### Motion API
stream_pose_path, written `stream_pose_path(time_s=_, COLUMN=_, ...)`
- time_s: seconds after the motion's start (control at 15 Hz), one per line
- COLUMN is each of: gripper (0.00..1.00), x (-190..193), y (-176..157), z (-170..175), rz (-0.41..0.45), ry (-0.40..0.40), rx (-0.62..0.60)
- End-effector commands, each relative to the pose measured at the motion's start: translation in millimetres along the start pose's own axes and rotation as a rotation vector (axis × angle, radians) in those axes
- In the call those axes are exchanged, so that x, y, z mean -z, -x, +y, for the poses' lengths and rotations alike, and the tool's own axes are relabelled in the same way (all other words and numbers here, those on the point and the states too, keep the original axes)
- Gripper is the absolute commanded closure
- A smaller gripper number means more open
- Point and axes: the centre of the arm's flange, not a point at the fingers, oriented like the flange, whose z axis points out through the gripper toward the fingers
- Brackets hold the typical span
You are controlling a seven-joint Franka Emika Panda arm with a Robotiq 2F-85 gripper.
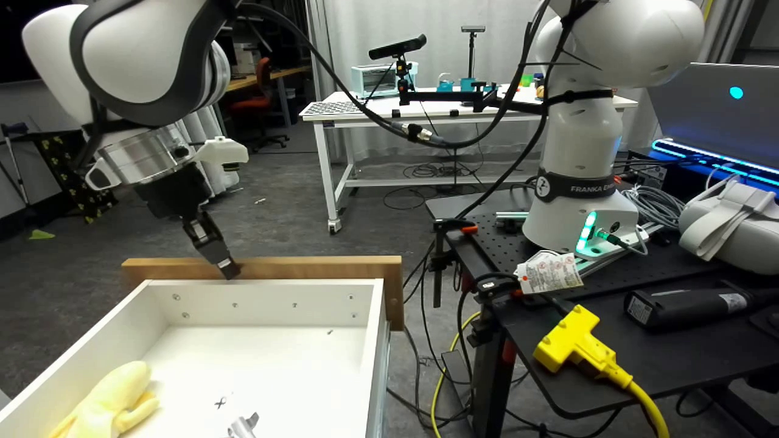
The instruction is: Open the drawer
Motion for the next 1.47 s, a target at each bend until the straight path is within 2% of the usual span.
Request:
stream_pose_path(time_s=0.0, gripper=1.0, x=7, y=24, z=21, rz=0.032, ry=0.003, rx=-0.081)
stream_pose_path(time_s=0.4, gripper=1.0, x=8, y=28, z=37, rz=0.014, ry=0.028, rx=-0.143)
stream_pose_path(time_s=1.0, gripper=1.0, x=13, y=42, z=70, rz=0.052, ry=0.047, rx=-0.317)
stream_pose_path(time_s=1.2, gripper=1.0, x=16, y=44, z=71, rz=0.057, ry=0.053, rx=-0.333)
stream_pose_path(time_s=1.4, gripper=1.0, x=26, y=40, z=56, rz=0.071, ry=0.04, rx=-0.308)
